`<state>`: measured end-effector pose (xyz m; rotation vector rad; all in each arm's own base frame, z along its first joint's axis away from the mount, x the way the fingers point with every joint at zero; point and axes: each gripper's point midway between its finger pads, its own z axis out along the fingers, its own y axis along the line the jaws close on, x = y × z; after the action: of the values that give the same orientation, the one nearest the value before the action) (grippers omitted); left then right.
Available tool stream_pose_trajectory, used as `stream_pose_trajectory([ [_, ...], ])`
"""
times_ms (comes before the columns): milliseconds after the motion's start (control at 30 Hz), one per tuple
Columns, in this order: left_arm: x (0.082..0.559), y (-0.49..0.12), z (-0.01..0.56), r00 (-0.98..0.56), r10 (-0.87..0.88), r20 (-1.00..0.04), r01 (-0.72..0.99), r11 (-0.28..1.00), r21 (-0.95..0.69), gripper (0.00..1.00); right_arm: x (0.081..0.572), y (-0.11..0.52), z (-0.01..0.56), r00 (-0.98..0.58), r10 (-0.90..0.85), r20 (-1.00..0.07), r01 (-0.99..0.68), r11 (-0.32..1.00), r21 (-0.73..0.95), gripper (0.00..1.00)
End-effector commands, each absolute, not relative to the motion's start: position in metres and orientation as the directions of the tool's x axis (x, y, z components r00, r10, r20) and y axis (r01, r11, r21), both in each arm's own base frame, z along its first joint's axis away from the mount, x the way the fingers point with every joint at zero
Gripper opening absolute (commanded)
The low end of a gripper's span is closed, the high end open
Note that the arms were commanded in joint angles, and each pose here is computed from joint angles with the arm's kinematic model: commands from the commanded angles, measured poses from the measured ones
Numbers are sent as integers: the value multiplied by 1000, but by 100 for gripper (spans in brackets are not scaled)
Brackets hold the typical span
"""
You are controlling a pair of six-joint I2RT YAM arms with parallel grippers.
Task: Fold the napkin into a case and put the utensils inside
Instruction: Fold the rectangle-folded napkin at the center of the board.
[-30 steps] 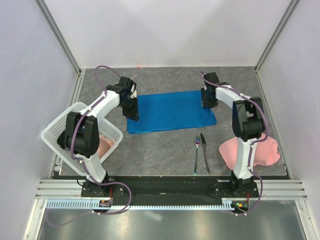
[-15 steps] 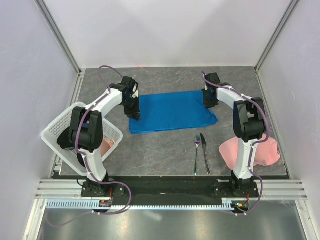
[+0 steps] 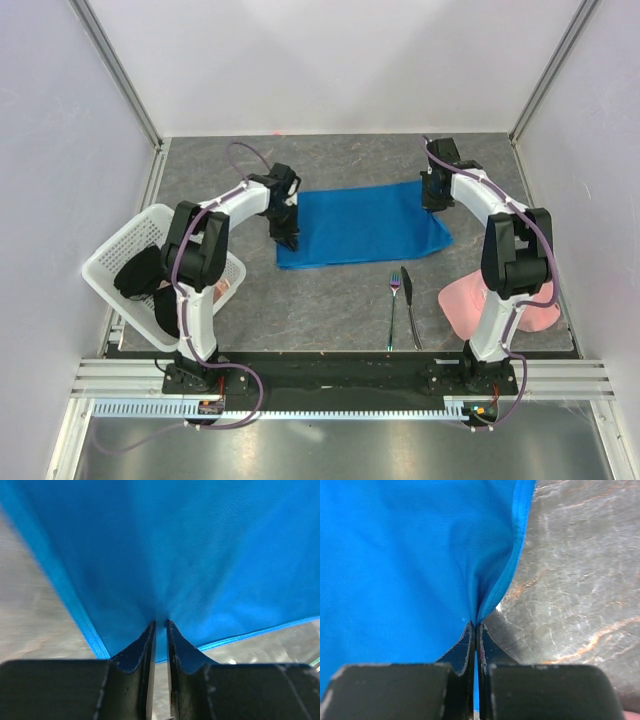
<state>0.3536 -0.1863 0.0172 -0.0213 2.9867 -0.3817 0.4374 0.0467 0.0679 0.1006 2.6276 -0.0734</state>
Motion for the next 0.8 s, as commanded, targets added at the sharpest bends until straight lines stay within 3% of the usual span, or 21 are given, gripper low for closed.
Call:
stream_pose_trajectory([
  [0, 352, -232, 25, -989, -3, -150, 44, 950, -308, 20, 437, 43, 99, -841, 63, -537, 101, 994, -41, 0],
  [367, 355, -226, 63, -971, -19, -237, 57, 949, -311, 20, 424, 111, 126, -844, 54, -534, 17, 997, 74, 0],
  [567, 353, -185, 39, -978, -58, -201, -4, 966, -259, 18, 427, 163, 135, -849, 39, -527, -38, 990, 133, 0],
  [767, 336, -184, 9, -989, -58, -137, -21, 967, -254, 15, 431, 209, 131, -863, 57, -502, -56, 977, 208, 0],
])
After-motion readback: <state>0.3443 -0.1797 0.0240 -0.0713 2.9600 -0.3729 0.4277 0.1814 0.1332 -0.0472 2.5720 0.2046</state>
